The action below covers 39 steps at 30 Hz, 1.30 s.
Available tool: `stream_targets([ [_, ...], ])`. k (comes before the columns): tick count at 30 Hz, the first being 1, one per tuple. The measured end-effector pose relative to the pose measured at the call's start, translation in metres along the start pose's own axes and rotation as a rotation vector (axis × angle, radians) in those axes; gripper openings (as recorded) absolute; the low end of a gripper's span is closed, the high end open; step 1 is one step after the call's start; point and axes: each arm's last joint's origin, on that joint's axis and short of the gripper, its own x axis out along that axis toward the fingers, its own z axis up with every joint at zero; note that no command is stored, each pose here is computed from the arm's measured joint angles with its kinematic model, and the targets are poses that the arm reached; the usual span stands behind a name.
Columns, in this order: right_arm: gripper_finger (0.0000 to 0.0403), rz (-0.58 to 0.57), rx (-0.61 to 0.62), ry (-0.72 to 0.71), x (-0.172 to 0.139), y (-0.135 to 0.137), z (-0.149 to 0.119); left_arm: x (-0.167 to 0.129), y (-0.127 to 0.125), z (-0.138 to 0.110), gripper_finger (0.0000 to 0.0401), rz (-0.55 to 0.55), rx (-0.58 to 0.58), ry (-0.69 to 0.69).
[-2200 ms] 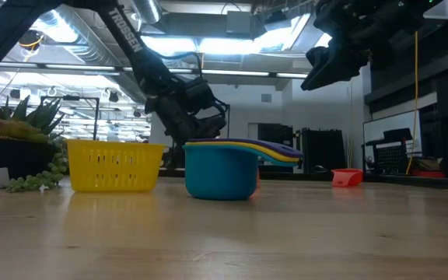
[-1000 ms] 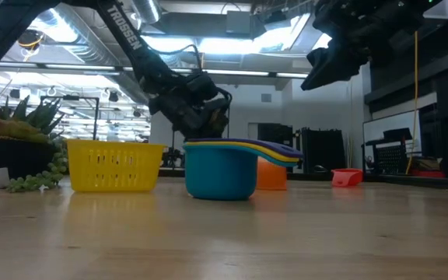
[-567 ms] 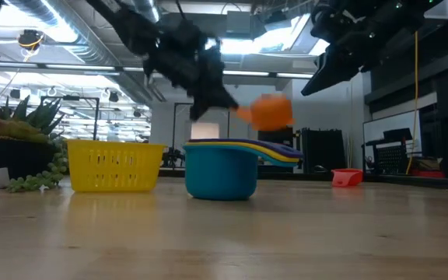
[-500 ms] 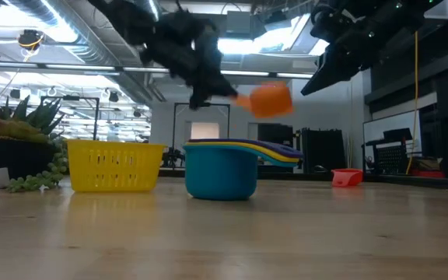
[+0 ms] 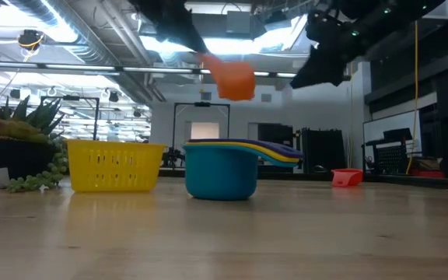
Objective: Nest measuring cups in basket
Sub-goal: Stack the orange measuring cup on top of the dark blue measuring cup
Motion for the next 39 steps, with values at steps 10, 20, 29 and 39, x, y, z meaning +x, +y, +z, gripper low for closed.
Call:
stream_targets([
  [10, 0.0096, -0.024, 0.149, -0.264, 0.018, -0.013, 0.024, -0.012, -0.059, -0.012, 0.0, 0.256, 0.302, 0.074],
  [20, 0.0096, 0.003, 0.199, -0.259, 0.048, -0.012, 0.018, 0.002, -0.113, -0.036, 0.0, 0.382, 0.566, 0.14],
  [29, 0.0096, 0.066, 0.255, -0.258, 0.064, -0.018, 0.034, 0.015, -0.153, -0.061, 0.0, 0.404, 0.696, 0.16],
  [39, 0.0096, 0.314, 0.346, -0.166, 0.077, -0.026, 0.061, 0.007, -0.181, -0.068, 0.0, 0.394, 0.711, 0.092],
])
